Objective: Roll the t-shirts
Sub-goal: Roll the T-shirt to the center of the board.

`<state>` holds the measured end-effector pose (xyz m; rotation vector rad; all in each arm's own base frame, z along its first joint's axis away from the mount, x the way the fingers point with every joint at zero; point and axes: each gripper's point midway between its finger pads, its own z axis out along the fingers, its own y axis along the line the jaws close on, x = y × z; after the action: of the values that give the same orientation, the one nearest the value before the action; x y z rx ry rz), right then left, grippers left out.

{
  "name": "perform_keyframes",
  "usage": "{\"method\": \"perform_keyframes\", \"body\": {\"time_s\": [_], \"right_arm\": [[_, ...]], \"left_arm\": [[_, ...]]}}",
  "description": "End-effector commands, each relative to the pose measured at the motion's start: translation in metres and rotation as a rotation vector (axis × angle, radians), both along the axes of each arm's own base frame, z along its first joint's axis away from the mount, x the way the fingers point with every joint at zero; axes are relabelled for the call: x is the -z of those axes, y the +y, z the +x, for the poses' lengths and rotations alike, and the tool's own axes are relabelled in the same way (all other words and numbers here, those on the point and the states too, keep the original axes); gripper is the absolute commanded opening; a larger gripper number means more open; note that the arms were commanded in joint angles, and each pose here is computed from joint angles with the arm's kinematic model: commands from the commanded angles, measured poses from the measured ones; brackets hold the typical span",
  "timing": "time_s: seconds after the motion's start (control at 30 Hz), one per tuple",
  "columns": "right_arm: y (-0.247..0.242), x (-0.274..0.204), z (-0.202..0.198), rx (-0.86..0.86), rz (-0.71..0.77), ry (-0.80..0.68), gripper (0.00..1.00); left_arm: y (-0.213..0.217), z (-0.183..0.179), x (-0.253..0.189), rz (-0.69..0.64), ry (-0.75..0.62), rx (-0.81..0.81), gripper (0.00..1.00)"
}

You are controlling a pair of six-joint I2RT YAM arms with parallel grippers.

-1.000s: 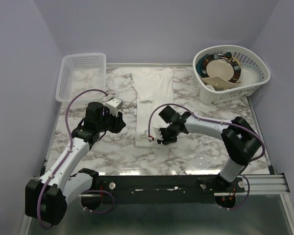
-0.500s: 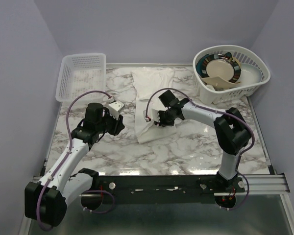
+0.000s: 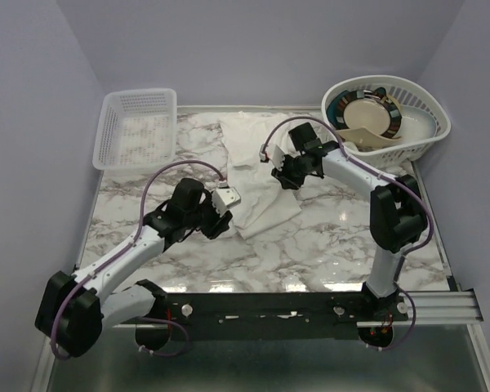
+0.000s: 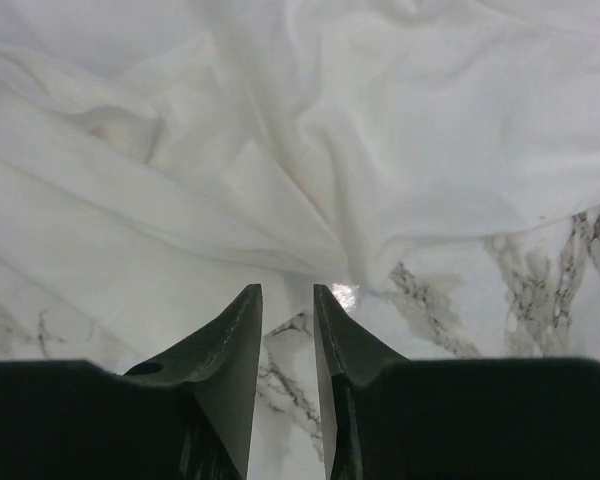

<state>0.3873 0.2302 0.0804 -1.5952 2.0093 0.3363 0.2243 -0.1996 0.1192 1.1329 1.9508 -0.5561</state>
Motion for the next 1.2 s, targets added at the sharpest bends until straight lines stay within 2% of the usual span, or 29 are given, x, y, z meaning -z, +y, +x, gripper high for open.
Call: {"method": "perform_keyframes", "body": {"time_s": [0.0, 0.03, 0.07, 0.1, 0.17, 0.23, 0.37, 0.6, 0.83, 0.9, 1.03, 1.07, 1.17], "right_arm": [[-0.009, 0.004, -0.047, -0.017, 0.012, 0.094, 0.37], [-0.013, 0.010, -0.054, -0.024, 0.001, 0.104, 0.37], [-0.018, 0.017, -0.064, -0.034, -0.009, 0.113, 0.37], [-0.022, 0.023, -0.070, -0.052, -0.023, 0.117, 0.37], [-0.029, 0.032, -0.078, -0.056, -0.040, 0.125, 0.37], [-0.031, 0.036, -0.079, -0.057, -0.046, 0.118, 0.37], [-0.028, 0.037, -0.073, -0.054, -0.039, 0.103, 0.37], [-0.021, 0.031, -0.062, -0.058, -0.029, 0.093, 0.36], [-0.028, 0.055, -0.051, -0.052, -0.105, 0.106, 0.36], [-0.040, 0.071, -0.053, -0.060, -0.169, 0.102, 0.31], [-0.041, 0.065, -0.067, -0.081, -0.171, 0.130, 0.24], [-0.047, 0.066, -0.081, -0.081, -0.203, 0.188, 0.23], [-0.053, 0.065, -0.109, -0.055, -0.217, 0.312, 0.22]], "left_arm": [[-0.013, 0.028, 0.014, -0.011, 0.103, -0.118, 0.50], [-0.022, 0.033, 0.004, -0.041, 0.121, -0.120, 0.47], [-0.027, 0.033, 0.002, -0.066, 0.163, -0.120, 0.36], [-0.040, 0.024, 0.005, -0.107, 0.242, -0.063, 0.30], [-0.054, 0.022, -0.002, -0.183, 0.319, -0.067, 0.24], [-0.063, 0.020, 0.000, -0.234, 0.370, -0.080, 0.23], [-0.066, 0.023, 0.009, -0.232, 0.387, -0.087, 0.20], [-0.060, 0.028, 0.008, -0.193, 0.332, -0.085, 0.20], [-0.054, 0.027, -0.003, -0.200, 0.306, -0.112, 0.22], [-0.052, 0.026, -0.010, -0.209, 0.294, -0.113, 0.25], [-0.044, 0.023, -0.014, -0.178, 0.245, -0.099, 0.36], [-0.041, 0.024, -0.013, -0.143, 0.192, -0.062, 0.40], [-0.030, 0.027, -0.007, -0.070, 0.104, -0.034, 0.44]]}}
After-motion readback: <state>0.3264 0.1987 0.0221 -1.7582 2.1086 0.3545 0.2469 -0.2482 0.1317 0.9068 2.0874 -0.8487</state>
